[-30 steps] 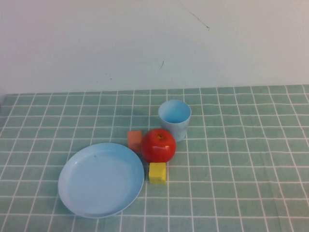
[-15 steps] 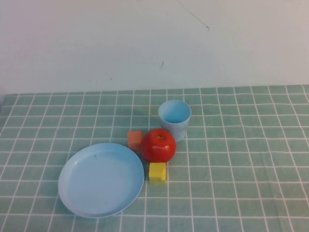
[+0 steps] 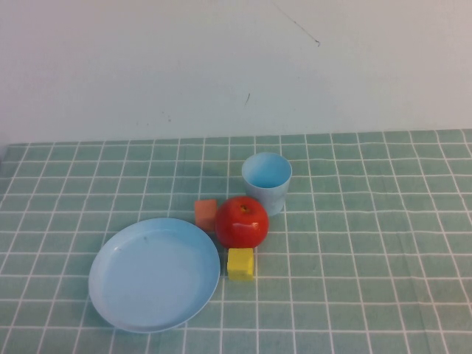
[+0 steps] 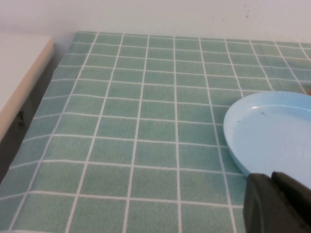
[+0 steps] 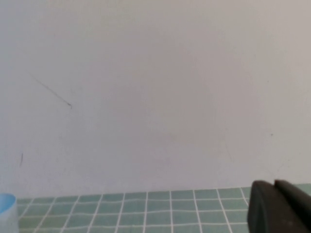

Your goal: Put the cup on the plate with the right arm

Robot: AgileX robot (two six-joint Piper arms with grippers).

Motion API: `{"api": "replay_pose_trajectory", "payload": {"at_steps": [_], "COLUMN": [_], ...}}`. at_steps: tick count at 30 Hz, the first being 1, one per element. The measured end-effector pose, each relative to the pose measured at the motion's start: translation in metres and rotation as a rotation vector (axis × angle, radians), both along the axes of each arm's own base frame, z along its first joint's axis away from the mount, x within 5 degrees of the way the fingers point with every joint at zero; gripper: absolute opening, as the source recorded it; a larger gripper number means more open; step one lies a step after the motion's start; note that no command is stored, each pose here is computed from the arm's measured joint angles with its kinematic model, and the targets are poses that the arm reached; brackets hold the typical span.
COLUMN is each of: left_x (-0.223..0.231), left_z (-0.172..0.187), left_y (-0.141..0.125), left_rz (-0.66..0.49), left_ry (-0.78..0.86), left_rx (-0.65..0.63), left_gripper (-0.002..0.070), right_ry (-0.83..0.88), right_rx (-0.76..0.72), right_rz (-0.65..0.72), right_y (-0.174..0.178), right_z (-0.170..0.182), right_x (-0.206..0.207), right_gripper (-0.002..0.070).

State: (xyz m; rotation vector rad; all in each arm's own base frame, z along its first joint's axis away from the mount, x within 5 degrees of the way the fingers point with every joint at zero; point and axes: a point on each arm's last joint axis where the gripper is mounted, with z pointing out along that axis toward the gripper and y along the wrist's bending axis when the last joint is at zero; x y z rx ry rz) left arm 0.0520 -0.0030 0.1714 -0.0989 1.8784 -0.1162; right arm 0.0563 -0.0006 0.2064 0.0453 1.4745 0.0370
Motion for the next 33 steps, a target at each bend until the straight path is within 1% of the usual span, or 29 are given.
{"api": "replay_pose_trajectory", "payload": {"at_steps": [3, 10, 12, 16, 18, 21, 26, 29, 32, 33], "left_x": [0.0, 0.0, 0.0, 0.0, 0.0, 0.0, 0.0, 0.0, 0.0, 0.0], "left_z": [0.0, 0.0, 0.0, 0.0, 0.0, 0.0, 0.0, 0.0, 0.0, 0.0], "left_y": [0.0, 0.0, 0.0, 0.0, 0.0, 0.0, 0.0, 0.0, 0.0, 0.0], "left_rz": [0.0, 0.0, 0.0, 0.0, 0.0, -0.001, -0.001, -0.001, -0.001, -0.001], "left_ry": [0.0, 0.0, 0.0, 0.0, 0.0, 0.0, 0.0, 0.0, 0.0, 0.0], "left_rx": [0.0, 0.0, 0.0, 0.0, 0.0, 0.002, 0.002, 0.002, 0.002, 0.002], "left_gripper": [-0.0003, -0.0003, -0.0003, -0.0003, -0.0003, -0.0003, -0.0003, -0.0003, -0.0003, -0.0003], "right_ry": [-0.021, -0.044, -0.096, -0.237, -0.293, -0.379, -0.465, -0.487, -0.483, -0.451], "right_rx": [0.049, 0.071, 0.085, 0.18, 0.184, 0.112, -0.024, -0.144, -0.268, -0.285], "right_rz": [-0.001, -0.005, -0.014, -0.024, -0.019, -0.005, 0.006, -0.005, -0.056, -0.081], "right_y": [-0.001, -0.001, -0.002, -0.006, -0.006, -0.003, 0.001, 0.004, 0.003, 0.001], "right_z": [0.002, 0.004, 0.008, 0.02, 0.029, 0.046, 0.08, 0.108, 0.14, 0.149], "right_x": [0.0, 0.0, -0.001, -0.005, -0.007, -0.012, -0.023, -0.035, -0.052, -0.055], "right_gripper": [-0.0002, -0.0002, -0.0002, -0.0002, -0.0002, -0.0002, -0.0002, -0.0002, -0.0002, -0.0002]}}
